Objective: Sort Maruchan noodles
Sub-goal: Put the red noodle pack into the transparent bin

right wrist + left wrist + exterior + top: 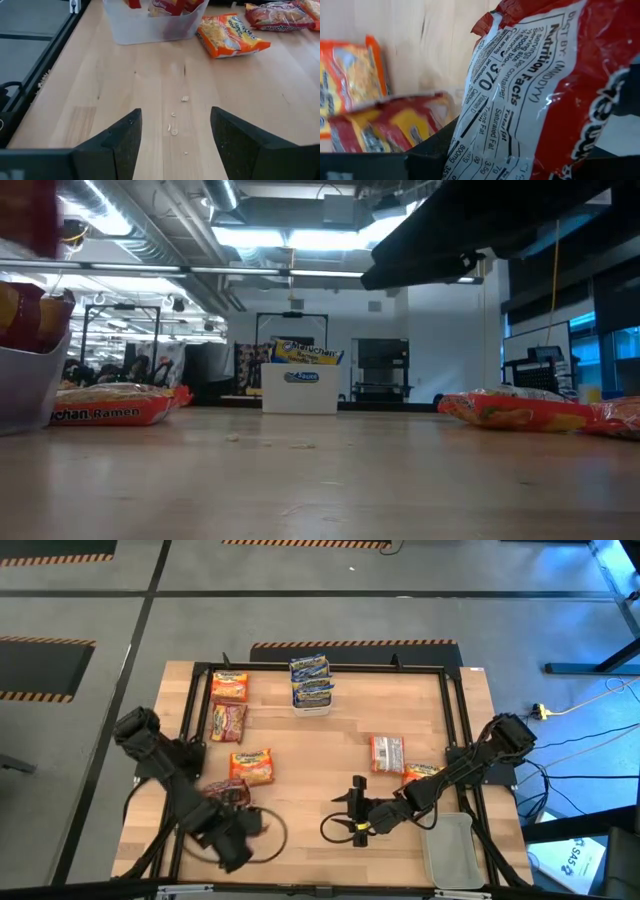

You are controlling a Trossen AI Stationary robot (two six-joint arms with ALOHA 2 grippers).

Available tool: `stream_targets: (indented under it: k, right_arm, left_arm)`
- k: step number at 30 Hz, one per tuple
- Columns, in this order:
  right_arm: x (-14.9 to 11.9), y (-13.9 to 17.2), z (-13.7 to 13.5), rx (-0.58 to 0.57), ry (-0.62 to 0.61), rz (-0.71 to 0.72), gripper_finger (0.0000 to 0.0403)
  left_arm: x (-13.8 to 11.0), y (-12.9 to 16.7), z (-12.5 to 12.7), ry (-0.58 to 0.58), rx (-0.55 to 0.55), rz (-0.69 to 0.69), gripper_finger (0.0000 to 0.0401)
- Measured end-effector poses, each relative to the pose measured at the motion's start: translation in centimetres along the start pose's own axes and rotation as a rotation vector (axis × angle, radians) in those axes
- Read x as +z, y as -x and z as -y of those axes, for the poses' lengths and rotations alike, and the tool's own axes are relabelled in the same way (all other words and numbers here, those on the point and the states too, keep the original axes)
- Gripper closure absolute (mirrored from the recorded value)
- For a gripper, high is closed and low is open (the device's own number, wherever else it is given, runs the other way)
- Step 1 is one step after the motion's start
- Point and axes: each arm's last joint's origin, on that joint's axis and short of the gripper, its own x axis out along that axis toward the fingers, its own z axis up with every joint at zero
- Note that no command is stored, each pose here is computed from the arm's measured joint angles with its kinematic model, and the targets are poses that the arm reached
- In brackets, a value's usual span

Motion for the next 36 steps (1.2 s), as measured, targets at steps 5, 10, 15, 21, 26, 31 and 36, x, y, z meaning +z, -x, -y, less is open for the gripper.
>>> stream_targets:
  k: [5,10,15,21,26,31,36]
  right_arm:
    - [0.0,0.0,0.0,0.008,-0.032,0.001,0.0184]
    - [0.5,0.0,-0.1,0.02,-0.059,0.045,0.0185]
    - [0.9,0.0,-0.2,0.03,-0.078,0.079,0.0185]
    - [0.9,0.0,-0.2,0.033,-0.102,0.086,0.0185]
    - [0.9,0.0,-0.2,0.032,-0.122,0.08,0.0185]
    - [0.9,0.0,-0.2,0.032,-0.122,0.08,0.0185]
    - [0.9,0.0,-0.2,0.032,-0.122,0.08,0.0185]
  left_arm:
    - [-3.0,-0.8,0.9,0.03,0.07,-0.016,0.0217]
    - [-4.8,-2.1,0.8,0.045,0.129,-0.026,0.0217]
    - [-5.2,-3.5,0.4,0.029,0.139,-0.04,0.0217]
    - [-5.1,-5.6,-0.1,0.003,0.118,-0.036,0.0217]
    - [-5.4,-7.6,-0.7,0.016,0.068,-0.075,0.0217]
    - [-6.1,-9.0,-1.3,0.001,0.081,-0.071,0.0211]
    - [-6.2,-9.2,-1.5,-0.007,0.097,-0.07,0.0202]
